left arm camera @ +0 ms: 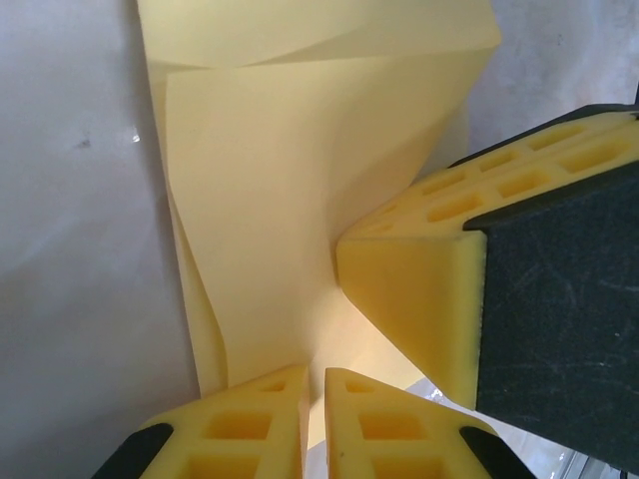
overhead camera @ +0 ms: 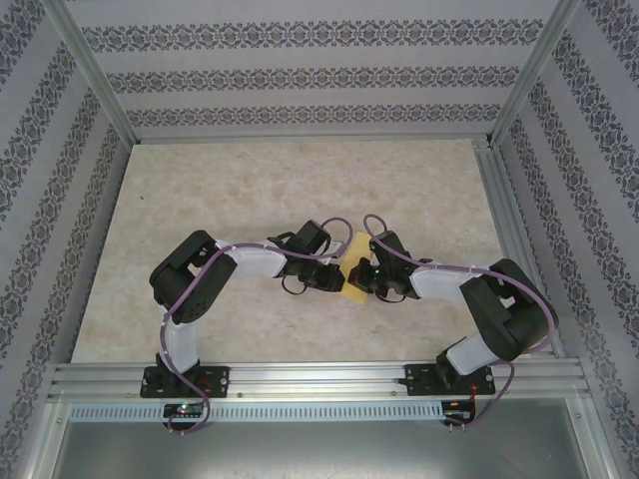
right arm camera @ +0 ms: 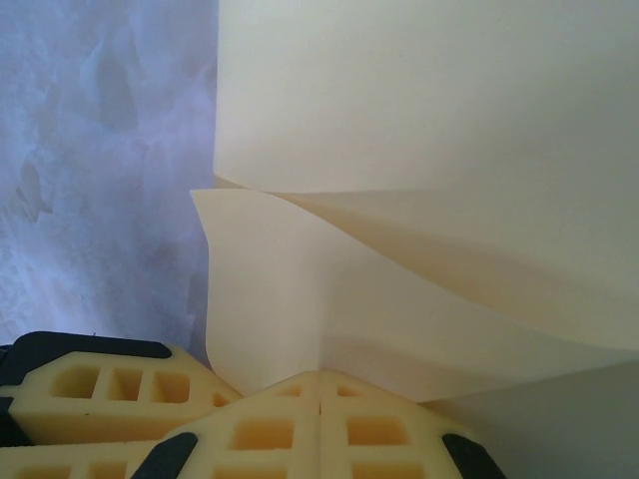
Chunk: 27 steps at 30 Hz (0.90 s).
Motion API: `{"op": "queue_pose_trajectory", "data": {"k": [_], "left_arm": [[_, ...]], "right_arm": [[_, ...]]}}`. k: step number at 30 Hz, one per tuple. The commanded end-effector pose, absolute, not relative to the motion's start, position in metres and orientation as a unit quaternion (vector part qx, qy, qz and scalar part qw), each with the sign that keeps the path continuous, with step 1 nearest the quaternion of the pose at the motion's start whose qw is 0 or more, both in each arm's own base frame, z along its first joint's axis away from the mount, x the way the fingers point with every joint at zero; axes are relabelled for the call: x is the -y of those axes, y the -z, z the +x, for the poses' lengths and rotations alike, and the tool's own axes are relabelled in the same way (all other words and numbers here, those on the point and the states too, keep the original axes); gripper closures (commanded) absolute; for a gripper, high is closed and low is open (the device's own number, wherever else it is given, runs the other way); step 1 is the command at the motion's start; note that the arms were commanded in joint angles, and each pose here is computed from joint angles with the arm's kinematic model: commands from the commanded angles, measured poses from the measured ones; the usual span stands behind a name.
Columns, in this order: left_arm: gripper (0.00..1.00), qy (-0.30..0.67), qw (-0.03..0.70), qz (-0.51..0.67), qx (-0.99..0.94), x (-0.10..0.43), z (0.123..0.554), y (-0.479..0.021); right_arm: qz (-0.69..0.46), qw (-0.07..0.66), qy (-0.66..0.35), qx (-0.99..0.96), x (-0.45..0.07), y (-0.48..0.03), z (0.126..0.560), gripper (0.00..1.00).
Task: Fold a paper plane with a square sheet of paper (fold left side to right side)
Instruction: Fold the triangle a second time at the center of the table.
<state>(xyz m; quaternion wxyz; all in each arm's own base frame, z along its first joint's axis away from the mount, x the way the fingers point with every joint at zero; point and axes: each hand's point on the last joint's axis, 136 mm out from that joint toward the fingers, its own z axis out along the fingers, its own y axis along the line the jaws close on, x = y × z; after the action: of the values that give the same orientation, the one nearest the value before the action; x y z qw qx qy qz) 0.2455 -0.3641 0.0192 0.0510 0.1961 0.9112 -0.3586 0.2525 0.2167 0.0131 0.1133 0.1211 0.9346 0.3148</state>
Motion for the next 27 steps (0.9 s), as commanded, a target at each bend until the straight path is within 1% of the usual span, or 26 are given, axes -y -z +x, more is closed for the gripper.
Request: {"op": "queue_pose_trajectory", "data": {"k": [1, 7, 14, 19, 27], "left_arm": [[0.84, 0.307, 0.015, 0.192, -0.932, 0.340, 0.230, 0.013], [0.84, 0.306, 0.015, 0.191, -0.932, 0.340, 0.231, 0.013], [0.84, 0.304, 0.016, 0.192, -0.933, 0.339, 0.231, 0.013], [0.84, 0.300, 0.016, 0.191, -0.935, 0.338, 0.231, 0.014], [0.85, 0.294, 0.014, 0.192, -0.936, 0.335, 0.230, 0.017]], "right_arm": [[0.118, 0.121, -0.331, -0.928, -0.227, -0.020, 0.260, 1.00], [0.119, 0.128, -0.345, -0.922, -0.231, -0.032, 0.261, 1.00], [0.124, 0.116, -0.339, -0.925, -0.230, -0.019, 0.259, 1.00], [0.122, 0.117, -0.310, -0.936, -0.218, -0.011, 0.259, 1.00], [0.132, 0.126, -0.292, -0.939, -0.198, -0.010, 0.262, 1.00]]}}
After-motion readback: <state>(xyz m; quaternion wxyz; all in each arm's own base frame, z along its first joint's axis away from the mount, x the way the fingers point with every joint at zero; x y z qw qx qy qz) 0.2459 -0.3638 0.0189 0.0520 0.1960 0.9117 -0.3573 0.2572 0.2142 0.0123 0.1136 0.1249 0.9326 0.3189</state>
